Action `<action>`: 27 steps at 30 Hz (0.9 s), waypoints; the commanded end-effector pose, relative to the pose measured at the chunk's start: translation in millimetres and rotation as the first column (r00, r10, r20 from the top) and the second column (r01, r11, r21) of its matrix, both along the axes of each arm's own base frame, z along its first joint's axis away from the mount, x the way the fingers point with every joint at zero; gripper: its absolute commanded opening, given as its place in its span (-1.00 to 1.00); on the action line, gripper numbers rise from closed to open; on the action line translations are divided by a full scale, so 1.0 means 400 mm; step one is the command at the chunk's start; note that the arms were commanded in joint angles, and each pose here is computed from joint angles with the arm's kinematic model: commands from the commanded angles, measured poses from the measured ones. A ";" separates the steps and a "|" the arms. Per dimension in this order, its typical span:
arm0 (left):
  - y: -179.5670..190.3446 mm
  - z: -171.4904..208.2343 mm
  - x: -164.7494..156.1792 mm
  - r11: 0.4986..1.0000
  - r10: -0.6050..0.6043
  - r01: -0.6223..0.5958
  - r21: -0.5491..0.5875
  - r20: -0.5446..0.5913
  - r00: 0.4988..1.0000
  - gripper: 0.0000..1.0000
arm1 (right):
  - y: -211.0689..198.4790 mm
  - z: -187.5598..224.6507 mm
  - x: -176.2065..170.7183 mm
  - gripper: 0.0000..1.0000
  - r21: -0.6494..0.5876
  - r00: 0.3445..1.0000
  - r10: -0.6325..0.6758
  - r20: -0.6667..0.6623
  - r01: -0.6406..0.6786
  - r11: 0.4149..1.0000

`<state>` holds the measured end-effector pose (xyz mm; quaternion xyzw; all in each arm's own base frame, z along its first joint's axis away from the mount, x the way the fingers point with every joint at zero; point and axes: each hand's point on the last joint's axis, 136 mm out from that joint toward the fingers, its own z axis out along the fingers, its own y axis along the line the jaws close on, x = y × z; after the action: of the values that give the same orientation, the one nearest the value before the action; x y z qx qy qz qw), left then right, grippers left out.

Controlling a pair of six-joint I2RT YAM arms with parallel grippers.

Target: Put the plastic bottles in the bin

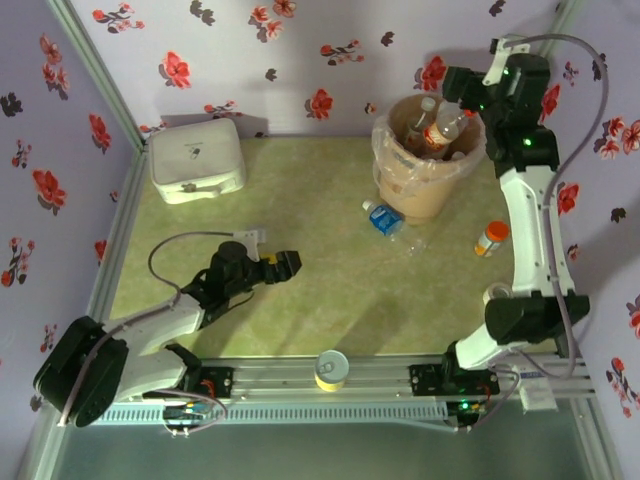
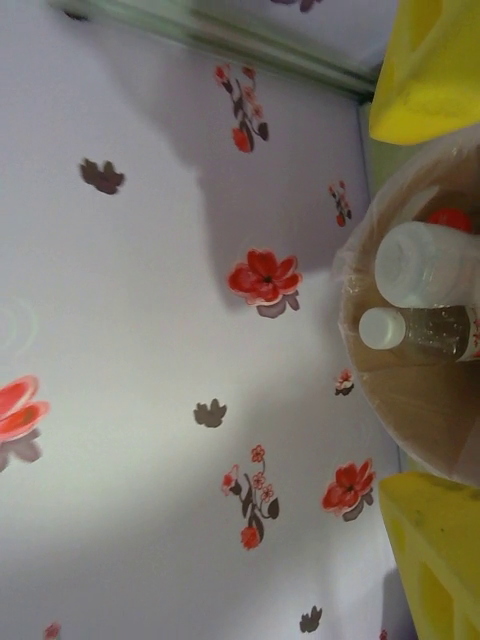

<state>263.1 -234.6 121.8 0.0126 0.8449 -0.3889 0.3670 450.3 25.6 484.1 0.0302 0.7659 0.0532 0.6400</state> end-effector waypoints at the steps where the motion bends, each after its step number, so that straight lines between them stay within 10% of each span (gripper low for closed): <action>1: -0.024 0.034 0.021 0.999 -0.024 0.025 -0.025 0.035 0.999 1.00 | 0.050 -0.006 -0.070 0.66 -0.086 0.999 0.047 -0.014 -0.048 0.995; 12: -0.042 0.033 0.044 0.999 -0.022 0.022 -0.026 0.017 1.000 1.00 | 0.233 -0.280 -0.199 0.50 -0.264 0.911 0.238 -0.336 -0.334 0.905; 20: -0.036 0.018 0.058 1.000 0.006 -0.006 -0.020 -0.006 1.000 1.00 | 0.389 -0.591 -0.262 0.50 -0.445 0.770 0.178 -0.613 -0.523 0.727; 27: 0.050 0.010 0.054 0.992 0.128 -0.128 0.010 -0.029 0.991 1.00 | 0.365 -0.433 -0.188 0.50 -0.446 0.922 0.117 -0.370 -0.287 0.848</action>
<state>281.5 -231.6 121.9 -0.0158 0.8518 -0.3770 0.3633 353.3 185.2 223.5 -0.2948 0.8866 -0.0821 0.3467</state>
